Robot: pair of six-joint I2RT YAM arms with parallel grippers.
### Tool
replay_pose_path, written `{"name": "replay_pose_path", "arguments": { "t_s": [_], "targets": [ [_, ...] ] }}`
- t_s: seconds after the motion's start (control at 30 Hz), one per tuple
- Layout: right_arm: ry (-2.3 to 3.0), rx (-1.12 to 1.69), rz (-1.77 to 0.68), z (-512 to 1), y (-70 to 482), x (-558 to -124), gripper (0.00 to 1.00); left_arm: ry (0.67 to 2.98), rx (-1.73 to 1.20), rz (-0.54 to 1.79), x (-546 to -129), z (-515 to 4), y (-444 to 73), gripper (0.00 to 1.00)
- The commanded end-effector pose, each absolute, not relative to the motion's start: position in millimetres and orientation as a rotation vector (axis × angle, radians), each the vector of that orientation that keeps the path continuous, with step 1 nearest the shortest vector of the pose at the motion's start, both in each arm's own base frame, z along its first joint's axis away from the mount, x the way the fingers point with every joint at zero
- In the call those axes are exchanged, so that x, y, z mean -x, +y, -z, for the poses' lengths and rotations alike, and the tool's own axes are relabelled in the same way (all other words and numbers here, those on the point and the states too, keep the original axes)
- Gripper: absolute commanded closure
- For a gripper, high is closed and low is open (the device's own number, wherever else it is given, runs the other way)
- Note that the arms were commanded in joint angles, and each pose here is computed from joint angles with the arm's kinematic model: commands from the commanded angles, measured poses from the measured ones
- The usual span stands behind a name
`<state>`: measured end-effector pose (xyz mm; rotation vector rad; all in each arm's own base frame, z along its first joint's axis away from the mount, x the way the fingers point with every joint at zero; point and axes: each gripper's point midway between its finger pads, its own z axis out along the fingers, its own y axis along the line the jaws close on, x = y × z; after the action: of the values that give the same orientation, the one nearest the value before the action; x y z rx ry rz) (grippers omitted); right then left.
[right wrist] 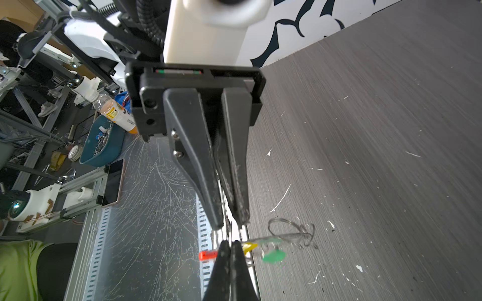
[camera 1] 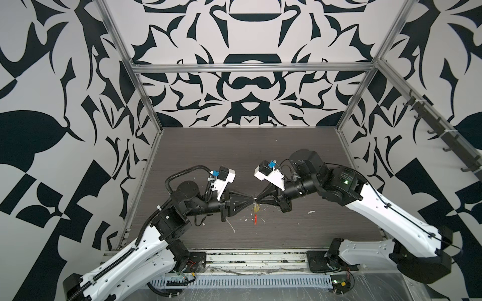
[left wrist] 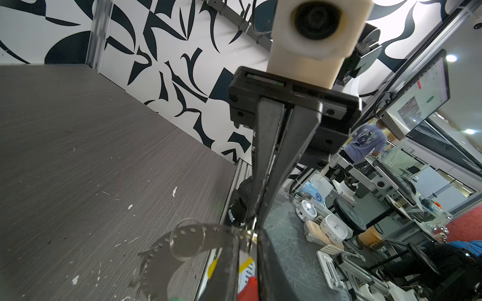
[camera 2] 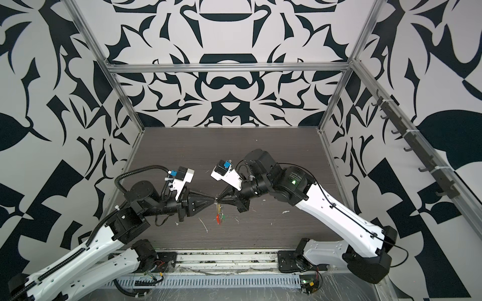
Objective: Remove the keys from the keyring
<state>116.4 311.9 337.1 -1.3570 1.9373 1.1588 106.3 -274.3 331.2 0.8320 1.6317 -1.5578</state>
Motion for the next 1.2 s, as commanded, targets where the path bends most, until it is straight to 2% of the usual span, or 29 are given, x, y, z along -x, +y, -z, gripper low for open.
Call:
{"name": "replay_pose_path", "arguments": {
  "t_s": [0.0, 0.27, 0.4, 0.63, 0.7, 0.73, 0.87, 0.93, 1.17],
  "targets": [
    [1.855, 1.346, -1.141, -357.5, 316.4, -122.3, 1.0, 1.583, -0.856, 1.577, -98.9, -343.9, -271.7, 0.79],
    [1.872, 1.366, -1.16, -354.6, 321.4, -121.9, 1.0, 1.596, -0.85, 1.56, -101.7, -342.4, -272.0, 0.95],
    [1.88, 1.363, -1.163, -353.7, 322.7, -122.7, 1.0, 1.593, -0.846, 1.554, -102.5, -343.6, -271.7, 1.0],
    [1.862, 1.334, -1.176, -357.0, 332.8, -121.7, 1.0, 1.567, -0.807, 1.471, -111.8, -344.4, -266.6, 1.0],
    [1.845, 1.299, -1.159, -358.8, 333.8, -124.9, 0.88, 1.532, -0.8, 1.456, -110.9, -347.0, -262.5, 1.0],
    [1.835, 1.276, -1.155, -359.9, 333.7, -126.3, 0.78, 1.511, -0.793, 1.45, -110.1, -349.2, -259.9, 1.0],
    [1.729, 1.177, -1.176, -371.6, 329.9, -127.0, 0.57, 1.427, -0.796, 1.433, -104.1, -357.6, -251.5, 1.0],
    [1.679, 1.122, -1.179, -375.4, 325.6, -128.3, 0.54, 1.394, -0.801, 1.43, -101.3, -361.5, -248.8, 1.0],
    [1.537, 1.051, -1.287, -382.5, 321.2, -117.7, 0.53, 1.327, -0.807, 1.437, -95.9, -369.3, -245.0, 1.0]
  ]
}}
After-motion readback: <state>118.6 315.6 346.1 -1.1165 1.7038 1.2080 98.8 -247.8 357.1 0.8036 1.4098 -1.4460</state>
